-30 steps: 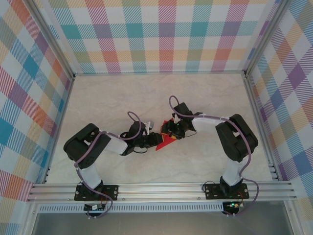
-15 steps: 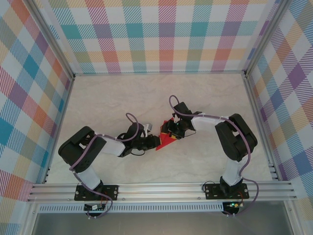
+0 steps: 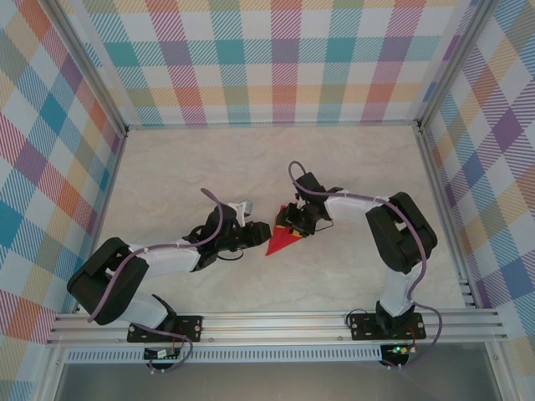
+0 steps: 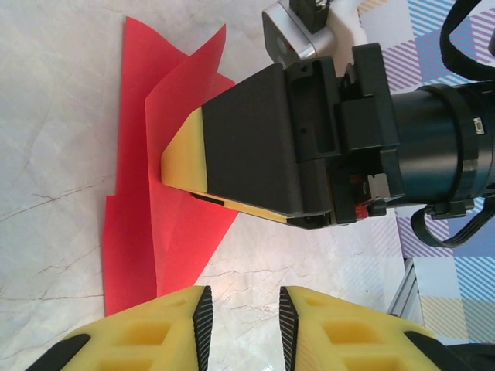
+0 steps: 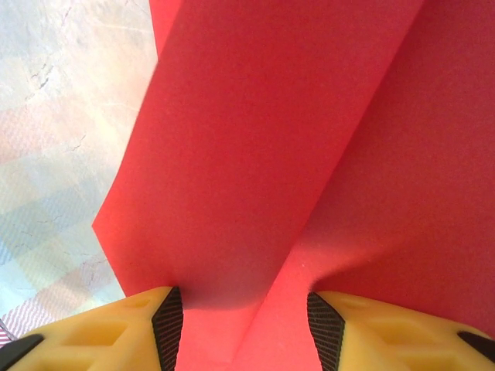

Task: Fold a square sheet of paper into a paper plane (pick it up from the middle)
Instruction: Fourth fold the wing at the center of the table.

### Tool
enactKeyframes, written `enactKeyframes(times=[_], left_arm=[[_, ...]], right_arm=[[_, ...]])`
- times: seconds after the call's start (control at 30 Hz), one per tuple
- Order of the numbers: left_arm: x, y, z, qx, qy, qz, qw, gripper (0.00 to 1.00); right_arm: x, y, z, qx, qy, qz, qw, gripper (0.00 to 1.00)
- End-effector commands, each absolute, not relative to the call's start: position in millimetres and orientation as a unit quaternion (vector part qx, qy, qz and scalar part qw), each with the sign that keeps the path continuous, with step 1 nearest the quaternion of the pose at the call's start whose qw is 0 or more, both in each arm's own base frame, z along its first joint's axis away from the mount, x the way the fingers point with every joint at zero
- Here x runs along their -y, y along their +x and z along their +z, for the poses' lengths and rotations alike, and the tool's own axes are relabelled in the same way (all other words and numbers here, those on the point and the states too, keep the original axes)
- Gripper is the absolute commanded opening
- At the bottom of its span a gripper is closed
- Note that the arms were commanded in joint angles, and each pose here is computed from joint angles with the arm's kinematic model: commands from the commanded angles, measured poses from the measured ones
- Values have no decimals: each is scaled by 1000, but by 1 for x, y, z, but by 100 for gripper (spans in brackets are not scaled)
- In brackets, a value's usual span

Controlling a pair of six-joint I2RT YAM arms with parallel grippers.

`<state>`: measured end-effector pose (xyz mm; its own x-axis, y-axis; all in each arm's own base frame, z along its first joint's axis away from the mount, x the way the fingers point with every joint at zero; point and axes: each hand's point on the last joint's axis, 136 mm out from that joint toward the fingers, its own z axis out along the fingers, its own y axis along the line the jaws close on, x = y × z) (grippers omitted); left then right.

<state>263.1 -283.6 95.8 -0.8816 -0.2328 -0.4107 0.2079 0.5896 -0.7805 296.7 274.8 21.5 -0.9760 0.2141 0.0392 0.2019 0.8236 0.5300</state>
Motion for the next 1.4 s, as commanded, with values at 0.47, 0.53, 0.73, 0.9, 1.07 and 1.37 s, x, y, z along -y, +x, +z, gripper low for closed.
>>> enactKeyframes(times=[0.47, 0.53, 0.73, 0.9, 1.07, 1.37], left_arm=[[294, 271, 89, -852, -4, -462, 246, 24], [299, 269, 87, -851, 0, -468, 238, 21], [311, 268, 83, -847, 9, -480, 228, 15], [321, 269, 79, -847, 18, -484, 217, 14], [322, 270, 69, -856, 17, -472, 208, 14], [318, 273, 48, -879, 2, -437, 191, 11]], right_arm=[[-206, 264, -42, -979, 181, 90, -35, 43], [-204, 263, -43, -978, 185, 85, -36, 41], [-199, 258, -47, -978, 189, 72, -44, 38], [-198, 257, -48, -979, 186, 70, -46, 39], [-200, 258, -46, -979, 184, 74, -47, 41], [-200, 258, -46, -979, 184, 74, -47, 43]])
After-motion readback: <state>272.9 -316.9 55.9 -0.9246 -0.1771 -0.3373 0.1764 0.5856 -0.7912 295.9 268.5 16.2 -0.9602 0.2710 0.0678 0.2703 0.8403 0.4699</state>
